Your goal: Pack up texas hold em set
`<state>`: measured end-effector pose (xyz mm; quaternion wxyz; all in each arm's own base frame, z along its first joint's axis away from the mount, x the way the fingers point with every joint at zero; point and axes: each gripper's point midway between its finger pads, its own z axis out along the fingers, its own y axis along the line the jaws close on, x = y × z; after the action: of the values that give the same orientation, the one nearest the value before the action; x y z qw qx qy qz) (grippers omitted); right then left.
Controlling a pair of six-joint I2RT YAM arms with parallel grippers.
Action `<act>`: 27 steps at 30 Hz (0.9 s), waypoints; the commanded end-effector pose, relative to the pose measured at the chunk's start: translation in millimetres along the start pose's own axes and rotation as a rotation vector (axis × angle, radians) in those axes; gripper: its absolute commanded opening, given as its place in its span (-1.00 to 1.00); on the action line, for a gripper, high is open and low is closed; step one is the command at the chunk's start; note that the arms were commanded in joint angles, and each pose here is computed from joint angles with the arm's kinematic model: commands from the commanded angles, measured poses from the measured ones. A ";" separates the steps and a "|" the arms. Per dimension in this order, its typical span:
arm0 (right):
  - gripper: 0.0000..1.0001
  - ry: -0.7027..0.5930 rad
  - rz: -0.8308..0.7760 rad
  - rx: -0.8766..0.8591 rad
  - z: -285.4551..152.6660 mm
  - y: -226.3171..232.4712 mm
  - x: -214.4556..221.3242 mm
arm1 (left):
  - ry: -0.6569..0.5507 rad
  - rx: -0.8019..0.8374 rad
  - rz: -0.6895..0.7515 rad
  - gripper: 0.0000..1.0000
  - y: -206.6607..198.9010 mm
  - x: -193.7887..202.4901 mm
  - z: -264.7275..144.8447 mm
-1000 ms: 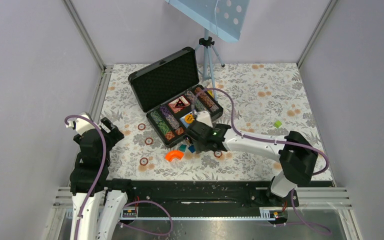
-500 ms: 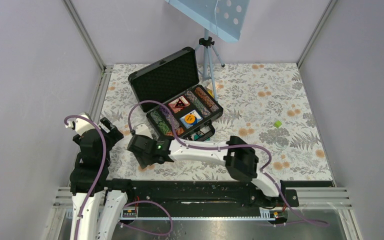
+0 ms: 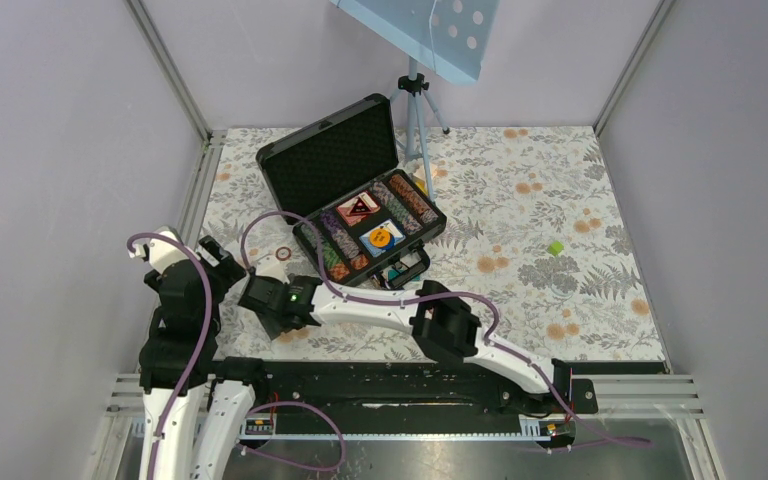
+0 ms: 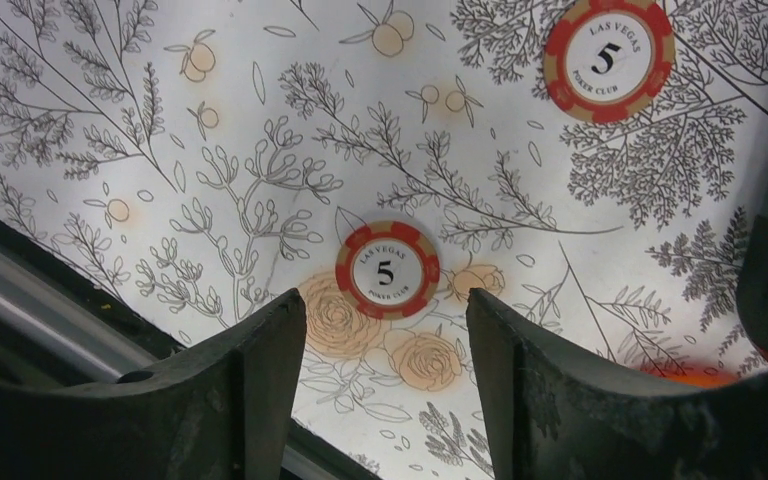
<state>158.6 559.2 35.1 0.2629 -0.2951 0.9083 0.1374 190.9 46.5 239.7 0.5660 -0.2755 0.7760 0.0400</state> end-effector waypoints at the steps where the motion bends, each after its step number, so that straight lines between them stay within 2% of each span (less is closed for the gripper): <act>1: 0.33 -0.029 -0.006 0.023 1.9 2.6 -9.2 | -0.058 0.000 -0.019 0.57 -0.8 -13.8 -1.6; 12: 0.21 0.012 -0.062 0.083 21.0 -6.5 7.7 | -0.057 0.007 -0.017 0.57 -1.8 -13.0 -1.9; 24: 0.22 0.053 -0.123 0.111 24.3 -9.1 23.2 | -0.055 0.014 -0.016 0.57 -3.2 -12.6 -1.8; 27: 0.16 0.048 -0.134 0.108 22.6 -6.2 22.8 | -0.056 0.014 -0.016 0.57 -3.3 -12.7 -2.0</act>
<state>164.1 560.6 15.8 0.2741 -0.3247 0.9006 0.0913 190.9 45.6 240.3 0.5673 -0.2732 0.7759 0.0393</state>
